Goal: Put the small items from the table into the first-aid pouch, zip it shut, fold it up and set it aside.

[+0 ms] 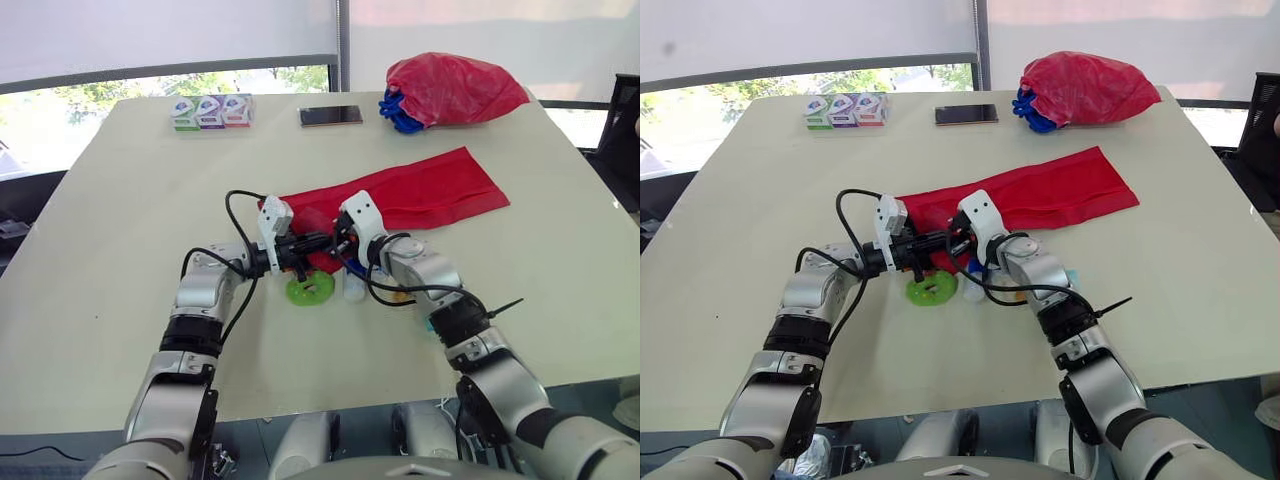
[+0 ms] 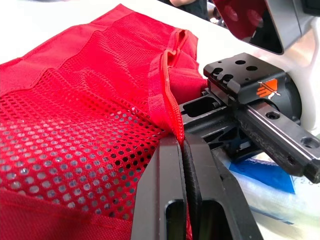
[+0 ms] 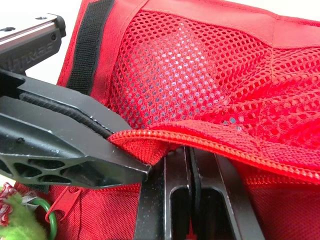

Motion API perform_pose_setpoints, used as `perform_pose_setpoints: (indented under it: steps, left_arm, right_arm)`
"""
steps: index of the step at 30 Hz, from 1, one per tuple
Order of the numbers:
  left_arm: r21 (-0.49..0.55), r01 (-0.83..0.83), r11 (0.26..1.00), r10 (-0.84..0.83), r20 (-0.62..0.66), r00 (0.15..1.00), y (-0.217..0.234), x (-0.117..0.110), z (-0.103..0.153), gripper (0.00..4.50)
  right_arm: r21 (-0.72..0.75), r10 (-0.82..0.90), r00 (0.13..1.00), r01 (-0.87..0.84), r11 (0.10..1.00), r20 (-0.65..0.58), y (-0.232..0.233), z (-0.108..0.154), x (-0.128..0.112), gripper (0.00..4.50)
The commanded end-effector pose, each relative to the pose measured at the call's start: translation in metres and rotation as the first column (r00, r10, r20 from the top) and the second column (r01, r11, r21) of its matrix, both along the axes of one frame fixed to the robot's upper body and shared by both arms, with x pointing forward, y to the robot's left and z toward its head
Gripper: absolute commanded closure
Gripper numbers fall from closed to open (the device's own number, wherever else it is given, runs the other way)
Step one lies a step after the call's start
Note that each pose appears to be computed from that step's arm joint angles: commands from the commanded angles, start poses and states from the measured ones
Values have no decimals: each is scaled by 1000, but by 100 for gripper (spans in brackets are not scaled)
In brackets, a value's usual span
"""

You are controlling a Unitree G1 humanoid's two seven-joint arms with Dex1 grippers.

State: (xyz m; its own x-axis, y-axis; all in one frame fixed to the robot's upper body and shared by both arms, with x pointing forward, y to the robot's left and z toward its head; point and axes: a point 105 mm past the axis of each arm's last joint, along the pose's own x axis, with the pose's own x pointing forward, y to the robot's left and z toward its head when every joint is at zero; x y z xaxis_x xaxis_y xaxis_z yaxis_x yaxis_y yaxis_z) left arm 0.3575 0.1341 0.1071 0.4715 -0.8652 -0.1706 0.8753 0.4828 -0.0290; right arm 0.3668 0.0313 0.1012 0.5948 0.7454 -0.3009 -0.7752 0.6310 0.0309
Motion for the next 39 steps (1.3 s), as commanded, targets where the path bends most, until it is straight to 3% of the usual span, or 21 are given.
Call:
perform_pose_setpoints:
  steps: [1, 12, 15, 17, 25, 34, 36, 38, 39]
  left_arm:
    - [97, 36, 995, -42, 54, 998, -1, 1, -3, 450]
    - [161, 7, 987, -26, 114, 993, 8, 6, -1, 450]
    - [215, -53, 975, 17, 165, 986, 19, 13, 3, 450]
    - [244, -119, 963, 68, 208, 976, 27, 22, 7, 450]
    - [293, -282, 914, 187, 313, 931, 47, 48, 16, 450]
    - [343, -233, 910, 144, 266, 953, 50, 42, 0, 450]
    - [348, -267, 899, 177, 271, 946, 59, 44, 1, 450]
    - [345, -298, 890, 205, 281, 937, 66, 46, 4, 450]
    - [339, -314, 887, 220, 289, 932, 70, 48, 7, 402]
  right_arm:
    - [42, 100, 992, -104, 994, 75, 5, 34, -16, 446]
    - [87, 152, 980, -164, 983, 127, -25, 66, -42, 446]
    - [116, 111, 983, -129, 985, 147, -52, 69, -51, 446]
    - [151, 49, 974, -84, 985, 223, -71, 78, -55, 446]
    - [198, -77, 937, 8, 980, 340, -131, 88, -82, 446]
    - [187, -96, 933, 32, 982, 347, -178, 96, -121, 446]
    - [180, -120, 933, 60, 982, 340, -189, 96, -128, 406]
    - [179, -139, 932, 82, 980, 334, -198, 97, -134, 335]
    - [178, -156, 930, 101, 979, 332, -202, 97, -136, 301]
